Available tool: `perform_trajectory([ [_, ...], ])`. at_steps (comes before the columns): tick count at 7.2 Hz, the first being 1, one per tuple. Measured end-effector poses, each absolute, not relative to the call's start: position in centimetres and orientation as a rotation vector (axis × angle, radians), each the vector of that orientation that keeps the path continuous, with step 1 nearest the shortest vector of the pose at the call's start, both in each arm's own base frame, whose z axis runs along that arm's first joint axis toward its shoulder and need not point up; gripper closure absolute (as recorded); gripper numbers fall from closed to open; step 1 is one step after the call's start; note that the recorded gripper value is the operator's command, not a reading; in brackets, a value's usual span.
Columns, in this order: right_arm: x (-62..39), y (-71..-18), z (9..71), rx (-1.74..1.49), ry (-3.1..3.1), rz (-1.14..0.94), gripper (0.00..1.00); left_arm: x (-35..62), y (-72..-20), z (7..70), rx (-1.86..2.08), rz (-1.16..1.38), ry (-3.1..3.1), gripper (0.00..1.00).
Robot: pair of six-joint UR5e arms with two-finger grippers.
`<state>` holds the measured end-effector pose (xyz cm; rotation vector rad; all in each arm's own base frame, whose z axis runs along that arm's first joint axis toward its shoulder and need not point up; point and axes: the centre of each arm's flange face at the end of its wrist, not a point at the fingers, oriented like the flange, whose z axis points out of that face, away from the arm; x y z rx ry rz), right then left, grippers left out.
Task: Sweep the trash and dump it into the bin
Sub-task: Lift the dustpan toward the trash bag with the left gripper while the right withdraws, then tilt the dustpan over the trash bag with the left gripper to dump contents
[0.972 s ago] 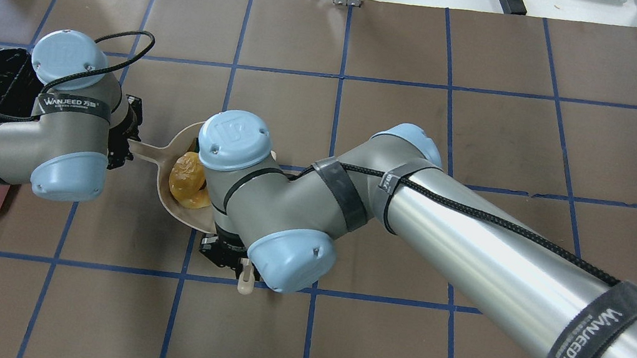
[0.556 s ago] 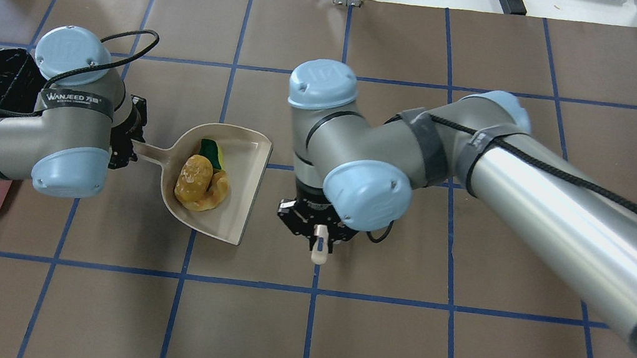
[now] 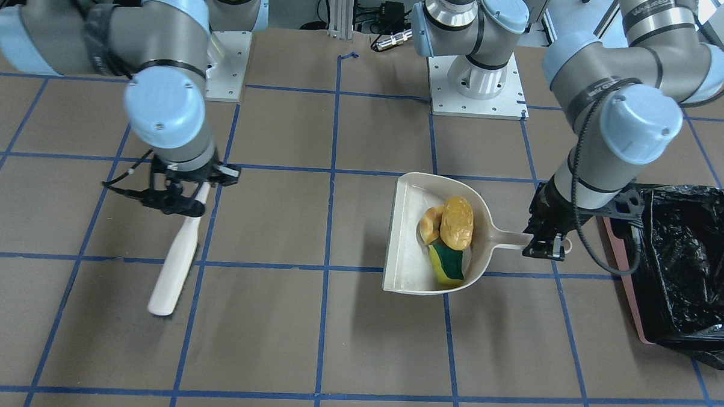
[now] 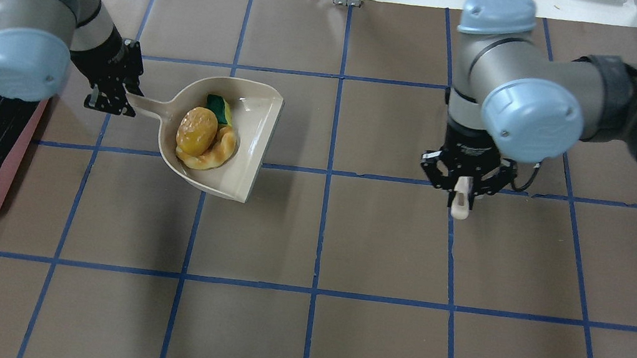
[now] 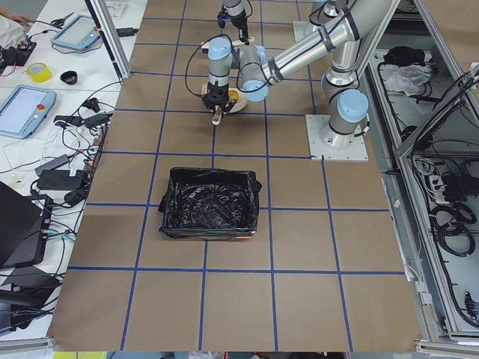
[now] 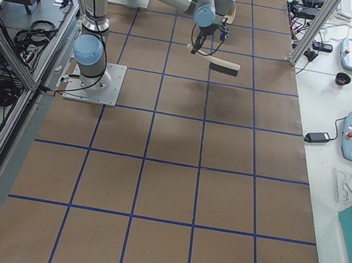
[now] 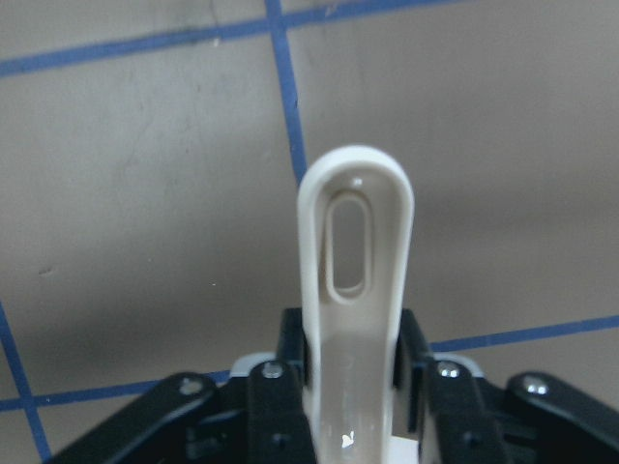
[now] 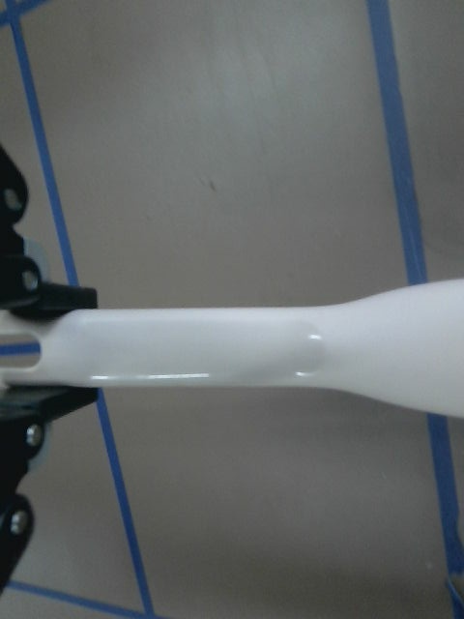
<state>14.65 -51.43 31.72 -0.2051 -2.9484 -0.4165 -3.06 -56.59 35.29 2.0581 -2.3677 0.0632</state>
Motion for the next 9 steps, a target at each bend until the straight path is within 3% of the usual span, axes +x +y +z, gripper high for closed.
perform_trajectory([
  [3,-1.3,-55.9,30.5,-0.081,-3.019,-0.362,1.00,7.3,-59.4,42.2,2.000,0.127,-2.231,1.00],
  [5,-7.7,-57.1,27.4,-0.016,-3.043,-0.396,1.00,17.1,-58.2,42.9,2.014,0.160,-2.190,1.00],
  [9,-9.6,-57.9,26.4,0.034,-3.060,-0.415,1.00,32.9,-56.3,43.3,1.890,0.272,-2.336,1.00],
])
